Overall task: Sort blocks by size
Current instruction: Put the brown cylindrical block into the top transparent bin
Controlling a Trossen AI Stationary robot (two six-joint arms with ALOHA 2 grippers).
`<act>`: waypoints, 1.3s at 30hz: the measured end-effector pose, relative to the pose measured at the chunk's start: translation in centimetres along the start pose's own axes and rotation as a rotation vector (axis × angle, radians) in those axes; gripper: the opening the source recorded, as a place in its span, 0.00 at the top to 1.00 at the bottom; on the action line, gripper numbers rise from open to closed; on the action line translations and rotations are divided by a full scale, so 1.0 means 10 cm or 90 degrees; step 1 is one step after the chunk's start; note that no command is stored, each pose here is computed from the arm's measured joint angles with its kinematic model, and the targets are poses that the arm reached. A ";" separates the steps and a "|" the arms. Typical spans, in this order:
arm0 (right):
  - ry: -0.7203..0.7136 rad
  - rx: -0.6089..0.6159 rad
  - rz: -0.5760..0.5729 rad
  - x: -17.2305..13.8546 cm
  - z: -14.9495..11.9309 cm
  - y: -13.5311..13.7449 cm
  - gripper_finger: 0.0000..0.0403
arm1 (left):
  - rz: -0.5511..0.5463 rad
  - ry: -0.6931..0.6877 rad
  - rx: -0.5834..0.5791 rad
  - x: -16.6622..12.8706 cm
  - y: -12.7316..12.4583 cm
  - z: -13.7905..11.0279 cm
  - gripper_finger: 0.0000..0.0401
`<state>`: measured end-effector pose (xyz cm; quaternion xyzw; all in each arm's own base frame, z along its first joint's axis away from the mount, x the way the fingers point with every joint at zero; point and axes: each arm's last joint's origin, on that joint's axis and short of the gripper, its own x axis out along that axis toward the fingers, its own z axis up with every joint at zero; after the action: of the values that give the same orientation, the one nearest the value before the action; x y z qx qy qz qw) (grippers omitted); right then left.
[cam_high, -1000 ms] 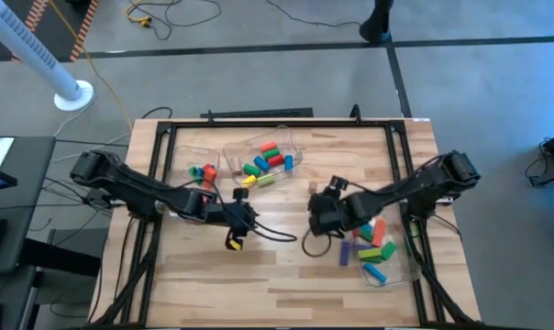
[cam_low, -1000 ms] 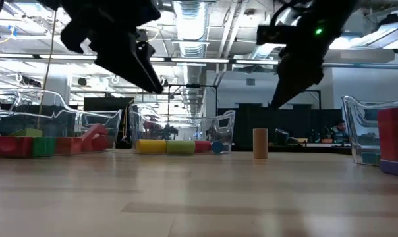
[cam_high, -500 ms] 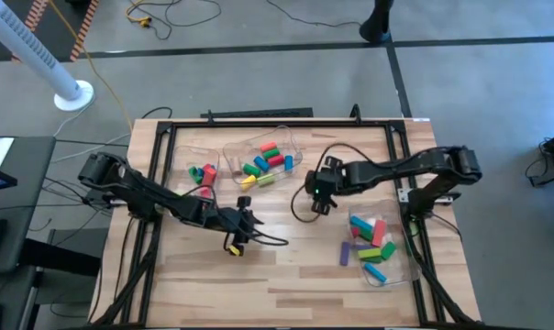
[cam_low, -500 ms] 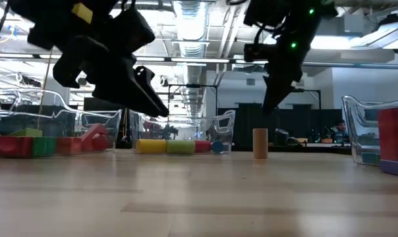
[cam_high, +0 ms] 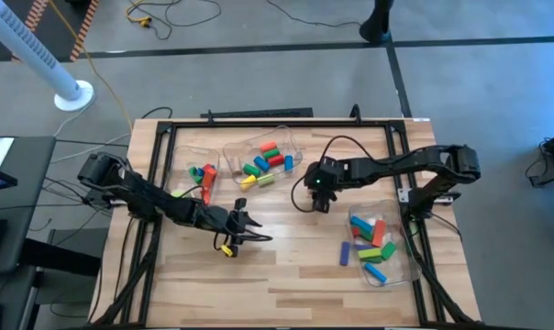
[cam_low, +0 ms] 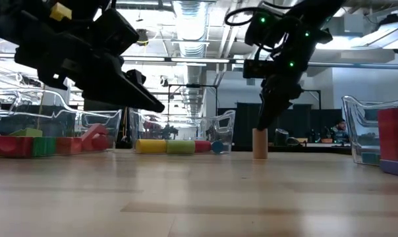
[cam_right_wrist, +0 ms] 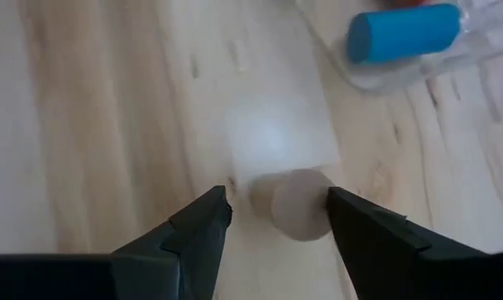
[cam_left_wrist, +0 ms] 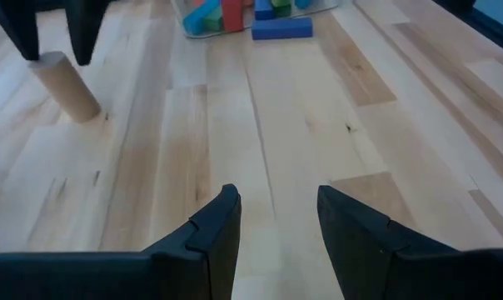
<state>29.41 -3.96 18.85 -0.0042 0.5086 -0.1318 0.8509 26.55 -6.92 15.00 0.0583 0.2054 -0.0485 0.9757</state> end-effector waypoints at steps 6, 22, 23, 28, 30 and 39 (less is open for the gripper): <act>-0.001 0.023 -0.021 0.07 -0.06 -0.11 0.40 | 0.000 0.000 0.000 0.00 0.00 0.00 0.61; -0.008 -0.021 -0.017 0.10 -0.14 0.06 0.43 | 0.000 -0.001 -0.007 0.00 0.00 0.00 0.61; -0.007 -0.037 -0.024 0.10 -0.14 0.07 0.43 | 0.000 -0.001 -0.007 0.00 0.00 0.00 0.61; -0.001 -0.087 -0.046 0.11 -0.14 0.00 0.45 | 0.000 -0.001 -0.012 0.00 0.00 0.00 0.61; 0.000 -0.083 -0.056 0.12 -0.14 -0.09 0.44 | 0.000 -0.001 -0.012 0.00 0.00 0.00 0.61; 0.004 -0.049 0.008 0.18 -0.18 -0.54 0.45 | 0.000 -0.001 -0.012 0.00 0.00 0.00 0.61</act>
<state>27.51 -9.38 17.18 -0.0333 0.5159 -0.1070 0.8493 26.56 -6.92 15.02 0.0488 0.2048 -0.0466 0.9765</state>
